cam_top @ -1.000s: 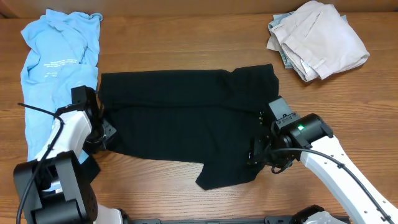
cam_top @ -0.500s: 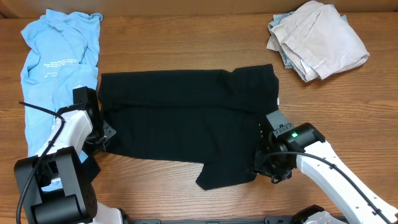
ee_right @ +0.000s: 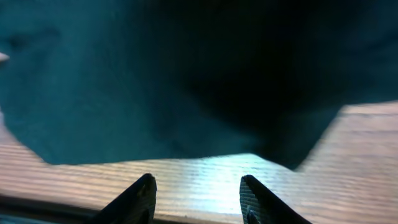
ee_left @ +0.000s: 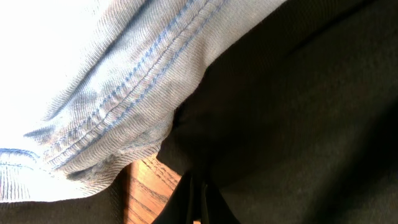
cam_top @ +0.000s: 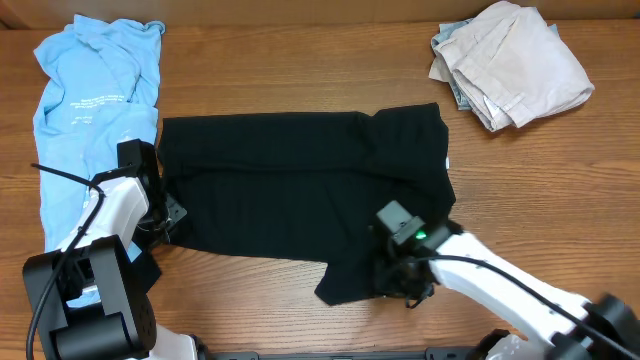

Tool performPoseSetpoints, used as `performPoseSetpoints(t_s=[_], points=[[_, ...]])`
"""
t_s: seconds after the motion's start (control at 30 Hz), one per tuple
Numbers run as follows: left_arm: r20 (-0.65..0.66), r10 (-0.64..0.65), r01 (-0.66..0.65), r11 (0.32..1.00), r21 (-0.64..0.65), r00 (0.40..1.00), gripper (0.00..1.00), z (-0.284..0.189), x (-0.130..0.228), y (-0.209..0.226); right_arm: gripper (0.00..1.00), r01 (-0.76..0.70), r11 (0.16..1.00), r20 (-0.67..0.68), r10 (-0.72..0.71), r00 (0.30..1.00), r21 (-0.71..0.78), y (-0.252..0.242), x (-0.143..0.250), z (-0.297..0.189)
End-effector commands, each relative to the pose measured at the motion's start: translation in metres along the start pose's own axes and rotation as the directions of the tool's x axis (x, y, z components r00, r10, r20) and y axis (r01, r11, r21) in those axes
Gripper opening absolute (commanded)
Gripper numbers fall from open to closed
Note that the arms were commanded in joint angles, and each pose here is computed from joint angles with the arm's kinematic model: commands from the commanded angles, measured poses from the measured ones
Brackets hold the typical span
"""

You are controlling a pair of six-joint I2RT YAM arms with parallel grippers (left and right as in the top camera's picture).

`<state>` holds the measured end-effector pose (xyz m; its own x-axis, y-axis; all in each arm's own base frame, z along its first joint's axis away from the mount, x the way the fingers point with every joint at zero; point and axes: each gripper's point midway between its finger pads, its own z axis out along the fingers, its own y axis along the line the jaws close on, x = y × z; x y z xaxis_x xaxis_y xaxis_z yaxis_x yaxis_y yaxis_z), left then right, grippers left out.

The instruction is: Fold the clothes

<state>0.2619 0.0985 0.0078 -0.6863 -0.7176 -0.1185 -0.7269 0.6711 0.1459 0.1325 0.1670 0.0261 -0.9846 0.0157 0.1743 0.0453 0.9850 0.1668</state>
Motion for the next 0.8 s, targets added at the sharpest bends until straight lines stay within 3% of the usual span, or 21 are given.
performPoseSetpoints(t_s=[0.0, 0.23, 0.77], points=[[-0.019, 0.017, -0.018, 1.0, -0.015, 1.0, 0.04, 0.005, 0.005, 0.004, 0.48, -0.001, 0.998, -0.048, 0.004, 0.999, 0.06, -0.003, 0.01, 0.017], [-0.021, 0.018, -0.018, 1.0, -0.016, 1.0, 0.04, 0.005, 0.005, 0.004, 0.55, 0.004, 0.995, -0.061, 0.002, 0.998, 0.098, -0.005, 0.012, 0.027], [-0.017, 0.017, -0.017, 1.0, -0.014, 1.0, 0.04, 0.005, 0.004, 0.003, 0.54, -0.003, 0.996, 0.036, 0.0, 0.999, 0.094, 0.005, -0.017, 0.011]])
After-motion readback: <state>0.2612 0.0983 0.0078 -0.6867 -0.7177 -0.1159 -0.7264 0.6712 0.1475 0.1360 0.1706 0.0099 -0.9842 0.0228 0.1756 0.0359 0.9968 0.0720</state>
